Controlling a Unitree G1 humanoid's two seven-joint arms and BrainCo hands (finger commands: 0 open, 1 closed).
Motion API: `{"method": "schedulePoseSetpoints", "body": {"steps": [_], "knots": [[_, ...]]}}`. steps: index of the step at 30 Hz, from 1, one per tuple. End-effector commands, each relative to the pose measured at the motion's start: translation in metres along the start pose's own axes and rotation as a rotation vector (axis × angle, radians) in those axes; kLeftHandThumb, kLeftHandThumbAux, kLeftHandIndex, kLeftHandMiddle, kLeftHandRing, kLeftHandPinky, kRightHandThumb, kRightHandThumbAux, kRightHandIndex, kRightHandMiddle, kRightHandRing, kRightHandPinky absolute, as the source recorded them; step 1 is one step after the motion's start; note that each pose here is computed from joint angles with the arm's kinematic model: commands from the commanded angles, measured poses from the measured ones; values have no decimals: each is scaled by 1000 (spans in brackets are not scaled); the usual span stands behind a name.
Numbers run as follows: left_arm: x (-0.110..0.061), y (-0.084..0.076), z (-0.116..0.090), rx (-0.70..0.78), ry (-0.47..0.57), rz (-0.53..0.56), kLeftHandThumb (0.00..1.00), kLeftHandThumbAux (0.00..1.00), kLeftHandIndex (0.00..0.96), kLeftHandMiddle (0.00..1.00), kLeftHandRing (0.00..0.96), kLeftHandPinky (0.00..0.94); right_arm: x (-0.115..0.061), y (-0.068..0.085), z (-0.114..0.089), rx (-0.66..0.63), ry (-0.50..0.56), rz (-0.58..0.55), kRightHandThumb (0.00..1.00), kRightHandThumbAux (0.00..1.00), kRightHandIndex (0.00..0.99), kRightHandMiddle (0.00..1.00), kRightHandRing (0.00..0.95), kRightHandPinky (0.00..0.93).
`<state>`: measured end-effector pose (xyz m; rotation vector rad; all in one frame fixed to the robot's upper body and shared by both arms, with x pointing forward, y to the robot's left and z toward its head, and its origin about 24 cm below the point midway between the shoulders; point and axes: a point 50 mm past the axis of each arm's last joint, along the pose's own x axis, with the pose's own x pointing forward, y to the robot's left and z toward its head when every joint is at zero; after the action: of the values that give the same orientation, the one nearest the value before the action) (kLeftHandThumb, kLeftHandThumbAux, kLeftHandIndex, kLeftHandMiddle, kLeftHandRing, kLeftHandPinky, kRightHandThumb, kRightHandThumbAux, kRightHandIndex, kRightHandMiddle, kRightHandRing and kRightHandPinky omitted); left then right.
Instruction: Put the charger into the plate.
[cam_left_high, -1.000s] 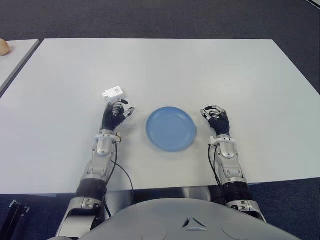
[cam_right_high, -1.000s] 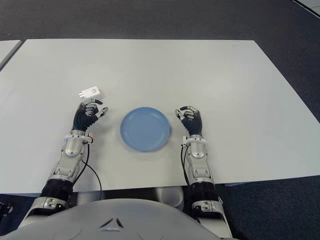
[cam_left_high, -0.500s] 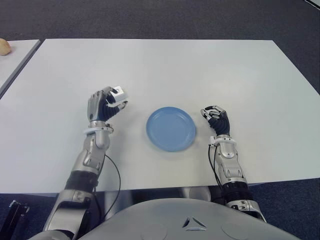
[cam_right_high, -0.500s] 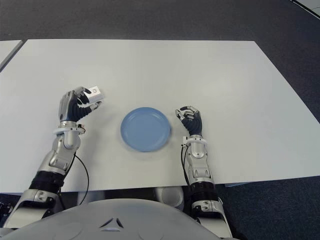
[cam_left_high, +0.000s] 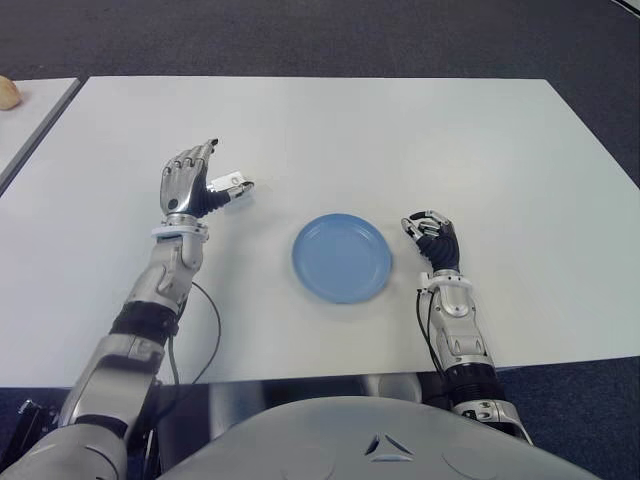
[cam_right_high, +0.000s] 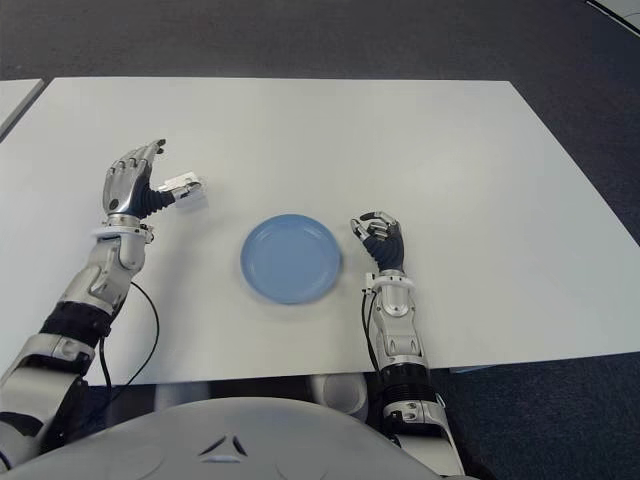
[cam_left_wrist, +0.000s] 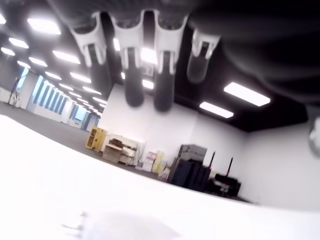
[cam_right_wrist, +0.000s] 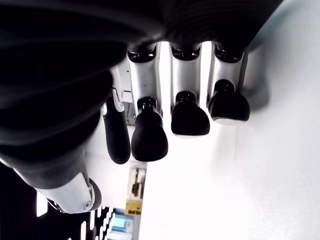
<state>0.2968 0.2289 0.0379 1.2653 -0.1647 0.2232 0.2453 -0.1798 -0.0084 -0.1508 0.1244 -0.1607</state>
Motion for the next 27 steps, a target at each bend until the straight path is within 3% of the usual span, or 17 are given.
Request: {"method": "schedulePoseSetpoints", "body": {"steps": [1, 14, 27], "knots": [[6, -5, -3, 88, -4, -31, 615, 246, 3, 6, 7, 12, -5, 3, -13, 1, 63, 14, 706, 729, 435, 814, 835, 845], [23, -22, -6, 263, 4, -166, 551, 135, 0, 0, 0, 0, -5, 3, -13, 4, 71, -2, 706, 728, 435, 806, 830, 847], [20, -44, -6, 331, -17, -285, 488, 117, 0, 0, 0, 0, -5, 4, -12, 4, 79, -8, 706, 728, 436, 813, 835, 850]]}}
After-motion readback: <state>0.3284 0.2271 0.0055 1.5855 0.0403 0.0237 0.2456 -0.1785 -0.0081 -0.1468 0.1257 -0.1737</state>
